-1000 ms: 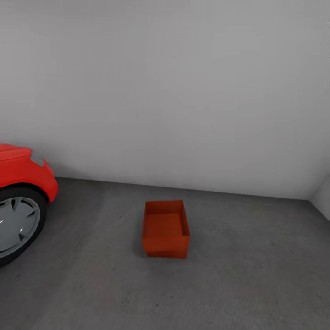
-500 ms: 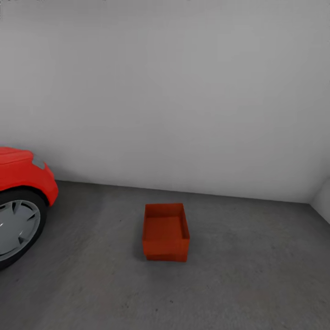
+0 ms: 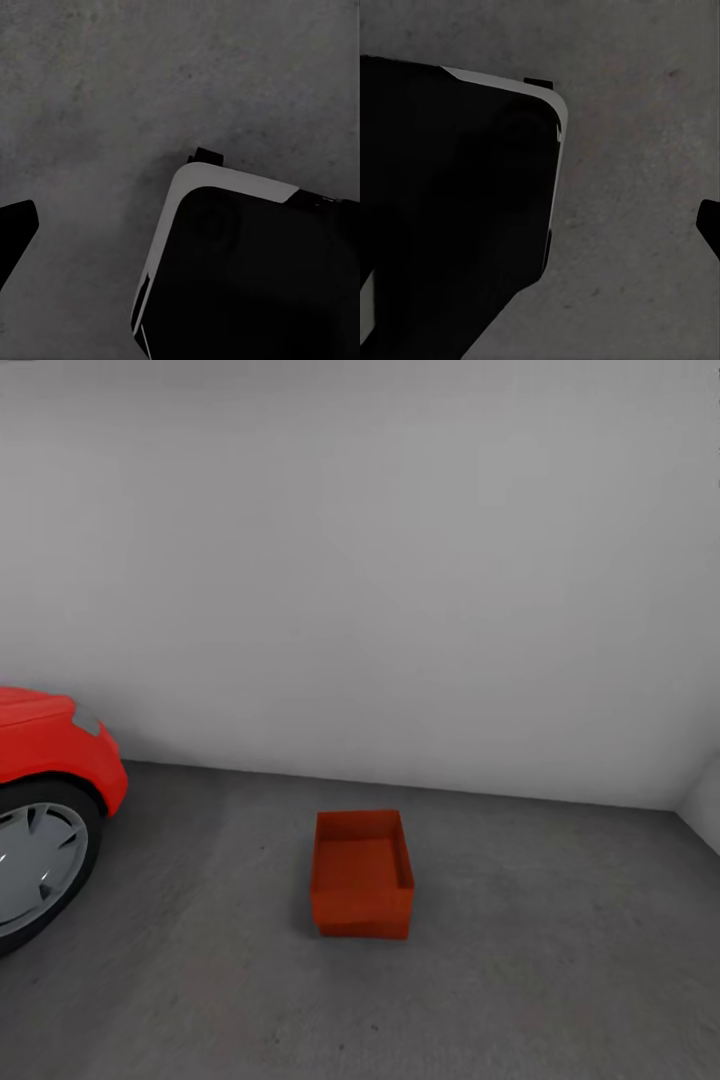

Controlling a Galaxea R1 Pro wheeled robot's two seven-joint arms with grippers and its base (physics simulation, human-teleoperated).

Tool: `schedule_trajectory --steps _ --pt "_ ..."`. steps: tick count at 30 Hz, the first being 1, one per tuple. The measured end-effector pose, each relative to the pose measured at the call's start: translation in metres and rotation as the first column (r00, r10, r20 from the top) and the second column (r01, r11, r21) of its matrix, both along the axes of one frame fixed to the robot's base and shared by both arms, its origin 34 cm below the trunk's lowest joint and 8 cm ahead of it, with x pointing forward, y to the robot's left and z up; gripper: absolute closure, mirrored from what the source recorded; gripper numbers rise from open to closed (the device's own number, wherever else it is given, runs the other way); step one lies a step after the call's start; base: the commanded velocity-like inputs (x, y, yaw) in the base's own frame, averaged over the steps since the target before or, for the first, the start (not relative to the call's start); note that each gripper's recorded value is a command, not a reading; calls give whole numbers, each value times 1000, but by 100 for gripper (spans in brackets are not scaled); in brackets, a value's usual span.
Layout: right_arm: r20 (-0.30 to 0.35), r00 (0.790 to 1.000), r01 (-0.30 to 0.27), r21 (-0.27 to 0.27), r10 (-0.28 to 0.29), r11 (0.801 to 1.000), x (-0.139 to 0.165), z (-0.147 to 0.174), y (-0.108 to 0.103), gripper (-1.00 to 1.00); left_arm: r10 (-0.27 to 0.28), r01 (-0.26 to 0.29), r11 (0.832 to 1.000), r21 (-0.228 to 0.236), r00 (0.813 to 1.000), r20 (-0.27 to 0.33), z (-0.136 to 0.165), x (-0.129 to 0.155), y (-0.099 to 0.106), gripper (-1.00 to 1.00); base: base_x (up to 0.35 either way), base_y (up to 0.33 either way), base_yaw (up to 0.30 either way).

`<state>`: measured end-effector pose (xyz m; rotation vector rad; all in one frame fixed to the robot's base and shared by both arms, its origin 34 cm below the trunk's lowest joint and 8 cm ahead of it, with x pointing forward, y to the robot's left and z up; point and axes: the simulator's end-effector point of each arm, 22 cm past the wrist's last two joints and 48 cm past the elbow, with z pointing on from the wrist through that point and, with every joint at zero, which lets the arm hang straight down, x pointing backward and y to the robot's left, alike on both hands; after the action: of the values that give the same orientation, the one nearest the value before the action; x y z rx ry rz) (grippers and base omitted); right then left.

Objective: Move the two storage containers from the living room to the garage. In the garage, place one container on the floor and stack the other container on top of it (either order is fine).

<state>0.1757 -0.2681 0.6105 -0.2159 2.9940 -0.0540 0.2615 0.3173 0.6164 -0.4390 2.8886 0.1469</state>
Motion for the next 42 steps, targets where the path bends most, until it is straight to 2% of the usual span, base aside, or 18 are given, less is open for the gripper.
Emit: schedule_trajectory --steps 42 --pt "44 999 -4 2 4 1000 18 3 -3 -100 0 0 1000 0 999 48 7 18 0 -100 0 0 0"
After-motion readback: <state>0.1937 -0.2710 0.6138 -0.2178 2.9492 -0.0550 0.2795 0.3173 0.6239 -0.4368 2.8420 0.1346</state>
